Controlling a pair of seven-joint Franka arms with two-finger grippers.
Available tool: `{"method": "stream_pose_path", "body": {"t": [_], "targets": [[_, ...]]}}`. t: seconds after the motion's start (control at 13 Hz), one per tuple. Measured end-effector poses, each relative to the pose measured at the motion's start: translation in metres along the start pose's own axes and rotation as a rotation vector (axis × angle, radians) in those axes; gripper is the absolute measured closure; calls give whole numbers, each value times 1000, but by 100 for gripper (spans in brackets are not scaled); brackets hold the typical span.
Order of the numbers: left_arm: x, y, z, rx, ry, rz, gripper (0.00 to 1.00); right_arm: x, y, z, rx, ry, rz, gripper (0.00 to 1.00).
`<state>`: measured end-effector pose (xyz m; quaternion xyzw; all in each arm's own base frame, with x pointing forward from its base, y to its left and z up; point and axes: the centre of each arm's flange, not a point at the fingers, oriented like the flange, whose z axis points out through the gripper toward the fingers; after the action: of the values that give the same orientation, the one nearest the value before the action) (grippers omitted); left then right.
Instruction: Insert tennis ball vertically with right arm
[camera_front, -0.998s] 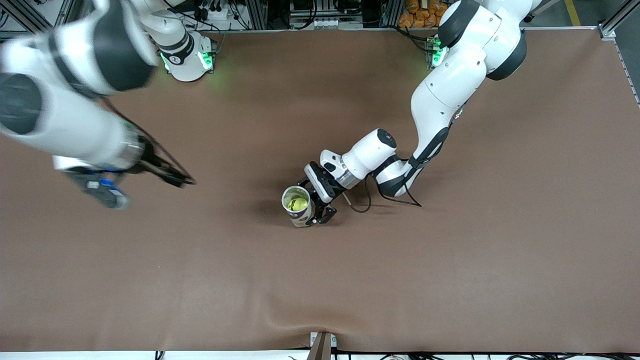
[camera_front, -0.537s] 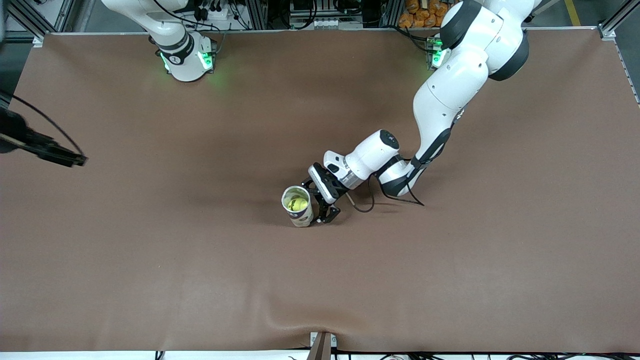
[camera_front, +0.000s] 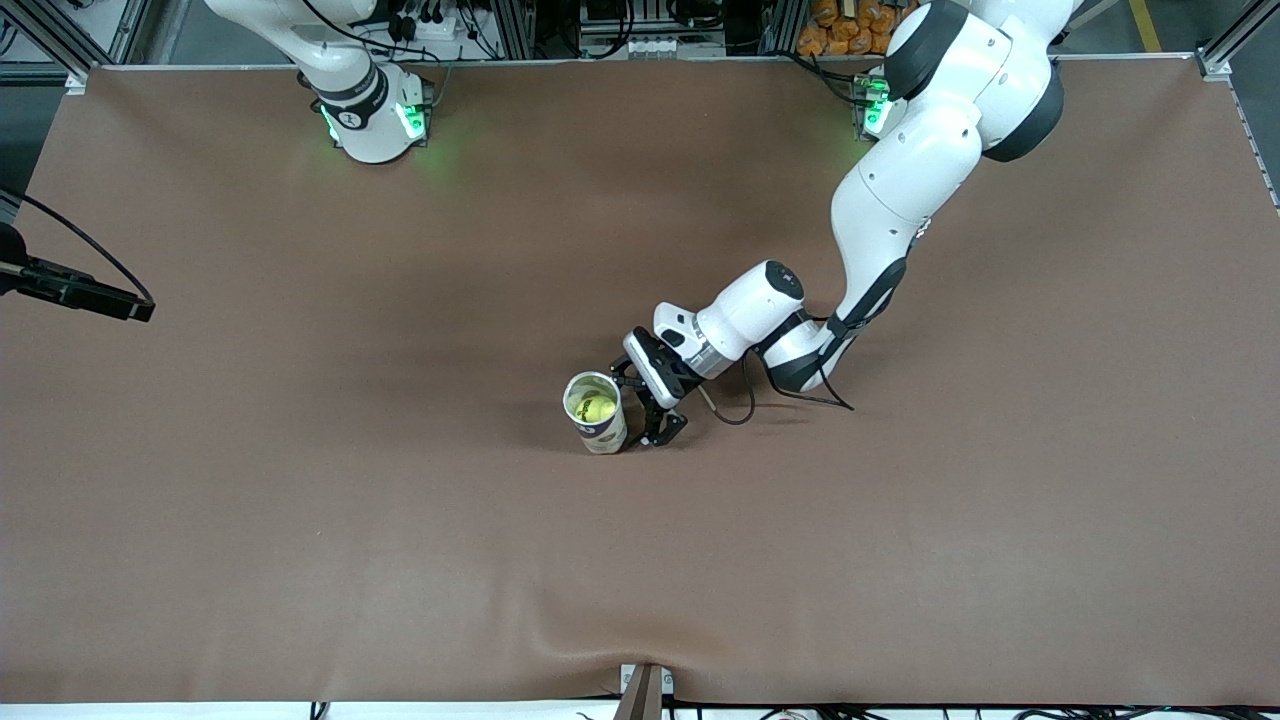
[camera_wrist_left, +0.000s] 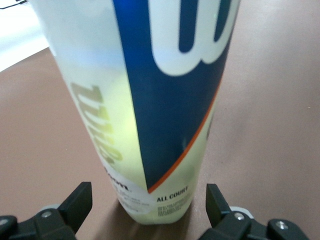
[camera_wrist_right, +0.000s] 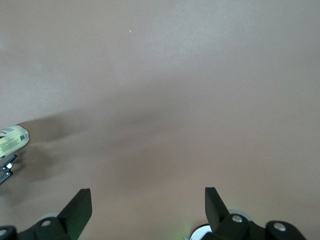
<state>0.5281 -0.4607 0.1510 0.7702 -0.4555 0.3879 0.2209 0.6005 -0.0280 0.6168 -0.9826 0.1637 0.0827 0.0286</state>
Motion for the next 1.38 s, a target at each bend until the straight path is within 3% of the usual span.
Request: {"method": "stream_pose_path", "body": {"t": [0.15, 0.31, 0.54, 0.84, 1.0, 1.38], "targets": [[-2, 0, -3, -3, -6, -7, 0, -1, -3, -1, 1, 6, -40, 0], [-5, -1, -7, -3, -15, -37, 0, -1, -4, -2, -5, 15, -172, 0], [-12, -3, -15, -3, -33, -73, 0, -10, 4, -16, 1, 77, -343, 0], [-9, -11, -21, 11, -65, -146, 0, -54, 10, -7, -14, 94, -376, 0], [-3, -18, -25, 27, -93, -168, 0, -65, 12, -9, -55, 144, -382, 0], [18, -33, -39, 74, -157, -236, 0, -96, 34, -50, -67, 235, -360, 0]]}}
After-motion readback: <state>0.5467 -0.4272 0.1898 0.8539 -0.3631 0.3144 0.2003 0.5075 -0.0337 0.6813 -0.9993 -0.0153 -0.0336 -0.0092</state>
